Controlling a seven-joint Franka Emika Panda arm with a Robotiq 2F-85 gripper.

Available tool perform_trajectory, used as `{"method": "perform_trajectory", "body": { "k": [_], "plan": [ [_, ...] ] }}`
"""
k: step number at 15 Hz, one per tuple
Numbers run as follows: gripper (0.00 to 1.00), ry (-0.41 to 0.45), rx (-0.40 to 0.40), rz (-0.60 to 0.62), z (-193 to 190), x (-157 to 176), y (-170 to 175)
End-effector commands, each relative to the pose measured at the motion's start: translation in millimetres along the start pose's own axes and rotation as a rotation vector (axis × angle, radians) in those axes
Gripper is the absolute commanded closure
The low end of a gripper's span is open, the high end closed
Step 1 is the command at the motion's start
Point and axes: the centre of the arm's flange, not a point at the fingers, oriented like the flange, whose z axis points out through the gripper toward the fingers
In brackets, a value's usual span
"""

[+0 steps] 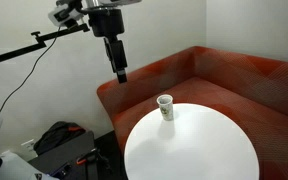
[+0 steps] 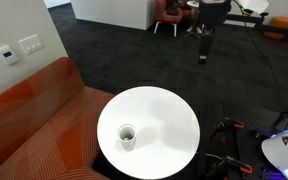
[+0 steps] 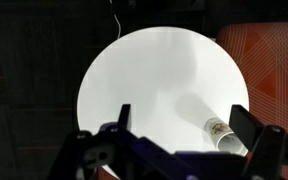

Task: Take the blue marker out of the white cup

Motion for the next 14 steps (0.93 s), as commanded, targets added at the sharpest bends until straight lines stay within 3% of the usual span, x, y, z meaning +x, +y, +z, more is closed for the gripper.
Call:
{"method": "perform_trajectory", "body": {
  "k": [1,8,14],
  "plan": [
    [0.00,0.000,0.000,0.000,0.0,0.0,0.0],
    [0.00,0.003,-0.011,-0.003,-0.1,1.2,-1.4],
    [0.00,0.116,-0.018,0.001,-8.6,31.0,-8.0]
  ]
}}
